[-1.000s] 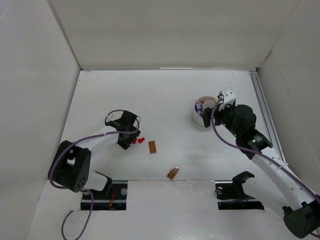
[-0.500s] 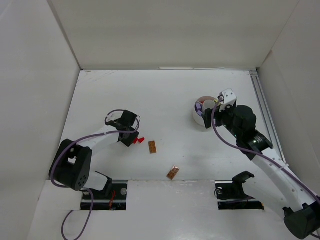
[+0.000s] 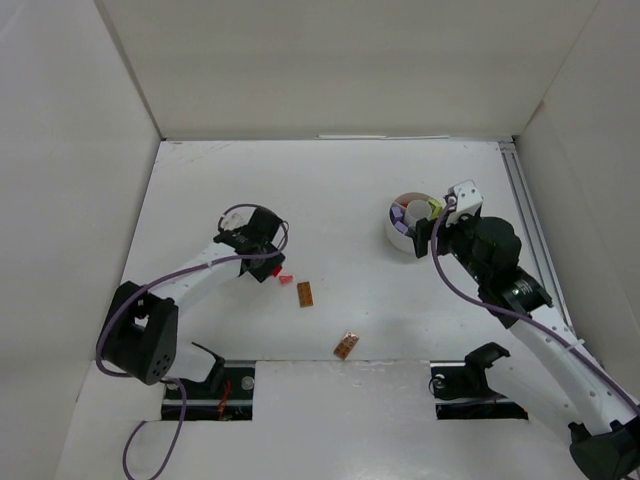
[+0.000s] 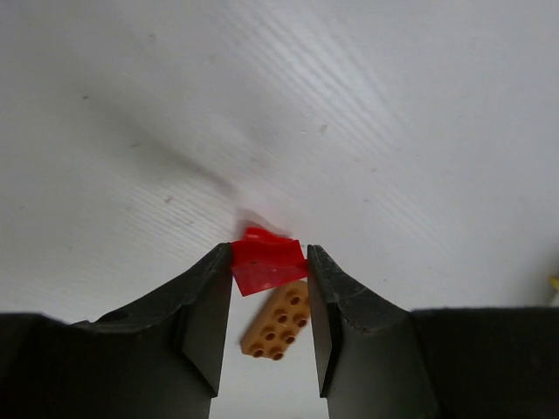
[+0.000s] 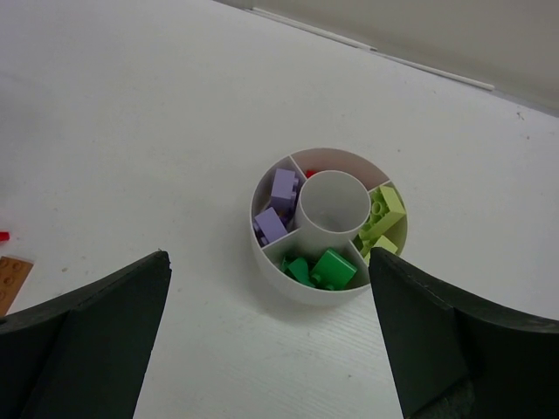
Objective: Sort the legos into containers by color
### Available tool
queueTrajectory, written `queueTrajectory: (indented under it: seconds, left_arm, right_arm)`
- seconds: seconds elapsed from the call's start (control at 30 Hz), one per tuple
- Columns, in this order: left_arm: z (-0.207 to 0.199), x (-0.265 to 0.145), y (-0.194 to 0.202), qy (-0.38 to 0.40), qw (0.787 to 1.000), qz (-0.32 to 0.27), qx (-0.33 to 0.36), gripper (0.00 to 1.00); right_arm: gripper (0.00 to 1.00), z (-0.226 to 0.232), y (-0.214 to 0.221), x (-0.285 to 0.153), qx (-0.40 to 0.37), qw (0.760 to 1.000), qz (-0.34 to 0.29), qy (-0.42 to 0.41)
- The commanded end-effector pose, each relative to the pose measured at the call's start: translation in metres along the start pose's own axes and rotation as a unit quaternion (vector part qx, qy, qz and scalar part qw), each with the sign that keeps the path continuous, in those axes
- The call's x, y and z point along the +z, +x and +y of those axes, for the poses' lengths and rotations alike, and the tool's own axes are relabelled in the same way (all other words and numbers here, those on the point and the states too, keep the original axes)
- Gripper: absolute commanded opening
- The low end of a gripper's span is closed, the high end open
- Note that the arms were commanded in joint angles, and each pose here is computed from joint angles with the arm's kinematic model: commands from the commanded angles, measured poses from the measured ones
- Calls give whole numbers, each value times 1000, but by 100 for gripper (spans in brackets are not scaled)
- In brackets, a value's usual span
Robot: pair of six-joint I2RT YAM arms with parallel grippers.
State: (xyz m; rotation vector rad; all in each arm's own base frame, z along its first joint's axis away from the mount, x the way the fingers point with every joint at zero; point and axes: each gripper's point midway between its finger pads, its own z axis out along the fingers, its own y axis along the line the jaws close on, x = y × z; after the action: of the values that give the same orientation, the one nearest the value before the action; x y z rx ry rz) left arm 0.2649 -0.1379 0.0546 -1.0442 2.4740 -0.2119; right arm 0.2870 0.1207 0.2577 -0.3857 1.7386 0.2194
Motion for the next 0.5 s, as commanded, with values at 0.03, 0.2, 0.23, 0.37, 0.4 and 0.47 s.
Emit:
queueTrajectory:
  seconds: [0.03,0.2,0.23,0.37,0.4,0.47]
  left_arm:
    - [-47,-42,-25,79,996,-38,24,27]
    - [-89,-68,-29,131,988,-53,59,25]
    - [-95,-71,-32,136,987,-56,63,25]
    - [-158,-88,-29,220,968,-59,110,25]
    - [-181,-90,-26,239,958,-63,146,25]
    - [-215,-100,-1,282,937,-48,202,25]
  right_arm:
    - [100,-7,-17,-11,17,999,-35,24]
    - [100,-11,-23,-19,28,998,-49,35]
    - [100,-13,-26,-22,29,997,-54,40]
    - [100,-25,-29,-32,55,993,-63,77]
    - [100,-29,-30,-37,68,992,-69,87]
    - [100,-38,-28,-45,74,988,-68,114]
